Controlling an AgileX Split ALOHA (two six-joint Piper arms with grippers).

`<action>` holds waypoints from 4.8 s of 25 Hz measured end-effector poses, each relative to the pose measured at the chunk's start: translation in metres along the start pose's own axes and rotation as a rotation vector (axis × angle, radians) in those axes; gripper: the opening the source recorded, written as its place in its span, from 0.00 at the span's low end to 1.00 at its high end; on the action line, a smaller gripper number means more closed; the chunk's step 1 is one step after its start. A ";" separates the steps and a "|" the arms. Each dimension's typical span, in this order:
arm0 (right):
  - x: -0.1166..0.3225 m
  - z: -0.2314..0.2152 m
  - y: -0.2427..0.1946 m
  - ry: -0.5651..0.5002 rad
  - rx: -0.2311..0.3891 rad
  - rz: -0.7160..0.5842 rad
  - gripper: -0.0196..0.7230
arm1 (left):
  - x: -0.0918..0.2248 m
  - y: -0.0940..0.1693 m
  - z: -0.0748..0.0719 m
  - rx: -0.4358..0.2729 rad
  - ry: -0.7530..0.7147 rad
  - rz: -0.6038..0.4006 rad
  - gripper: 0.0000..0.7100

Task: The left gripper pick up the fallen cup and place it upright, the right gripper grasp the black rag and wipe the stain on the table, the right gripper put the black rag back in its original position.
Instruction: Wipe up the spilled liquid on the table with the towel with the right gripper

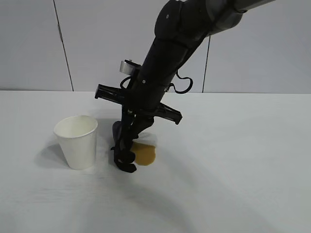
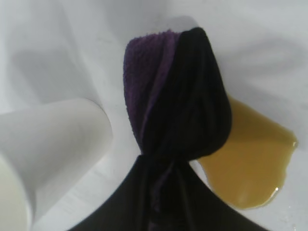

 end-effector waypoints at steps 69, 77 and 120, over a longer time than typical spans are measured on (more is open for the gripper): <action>0.013 -0.025 -0.006 0.075 0.143 0.151 0.12 | 0.000 0.000 0.000 0.000 0.000 0.000 0.92; 0.019 -0.039 0.004 0.108 0.242 0.211 0.12 | 0.000 0.000 0.000 0.000 0.000 -0.001 0.92; 0.008 -0.026 0.004 0.120 0.213 0.179 0.12 | 0.000 0.000 0.000 0.000 0.000 -0.001 0.92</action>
Point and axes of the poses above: a point on each arm's last joint axis where the gripper is mounted, y pointing back along that axis away from the gripper, z along the wrist's bending axis when the last joint is at zero, x = y × z, the point moved 8 cm from there along -y, pointing out along that axis toward the gripper, and after that the axes turned 9 degrees about y, right-handed, at the moved point
